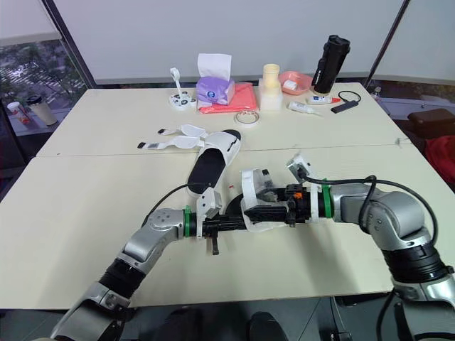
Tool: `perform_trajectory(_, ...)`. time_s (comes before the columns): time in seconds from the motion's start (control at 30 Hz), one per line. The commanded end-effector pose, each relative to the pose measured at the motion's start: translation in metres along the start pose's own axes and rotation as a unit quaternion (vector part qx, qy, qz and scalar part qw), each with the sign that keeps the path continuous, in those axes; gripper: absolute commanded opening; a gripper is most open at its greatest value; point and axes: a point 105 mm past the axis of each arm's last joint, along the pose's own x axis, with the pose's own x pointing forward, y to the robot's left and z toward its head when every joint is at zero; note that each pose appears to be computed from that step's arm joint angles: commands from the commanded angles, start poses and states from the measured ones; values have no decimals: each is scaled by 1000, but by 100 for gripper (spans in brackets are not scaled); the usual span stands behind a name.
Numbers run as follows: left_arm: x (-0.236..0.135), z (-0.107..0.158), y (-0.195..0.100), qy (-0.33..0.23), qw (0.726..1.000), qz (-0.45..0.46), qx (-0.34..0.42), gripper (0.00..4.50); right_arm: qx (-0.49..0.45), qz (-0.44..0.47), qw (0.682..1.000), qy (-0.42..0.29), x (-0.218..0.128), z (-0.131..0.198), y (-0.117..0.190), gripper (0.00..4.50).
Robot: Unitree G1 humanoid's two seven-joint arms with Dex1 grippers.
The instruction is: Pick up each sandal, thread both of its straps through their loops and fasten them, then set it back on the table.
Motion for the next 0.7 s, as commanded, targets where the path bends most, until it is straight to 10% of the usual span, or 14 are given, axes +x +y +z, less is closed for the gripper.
perform_trajectory(0.03,-8,-32,6,59,997,31,-30,2,-24,-17,999,-25,-2,17,-3,176)
perform_trajectory(0.17,-6,-32,5,57,997,31,-31,2,-24,-9,1000,-17,-3,17,-1,12)
perform_trajectory(0.7,-5,-32,6,52,997,37,-35,2,-2,-1,1000,-7,-9,19,-9,12)
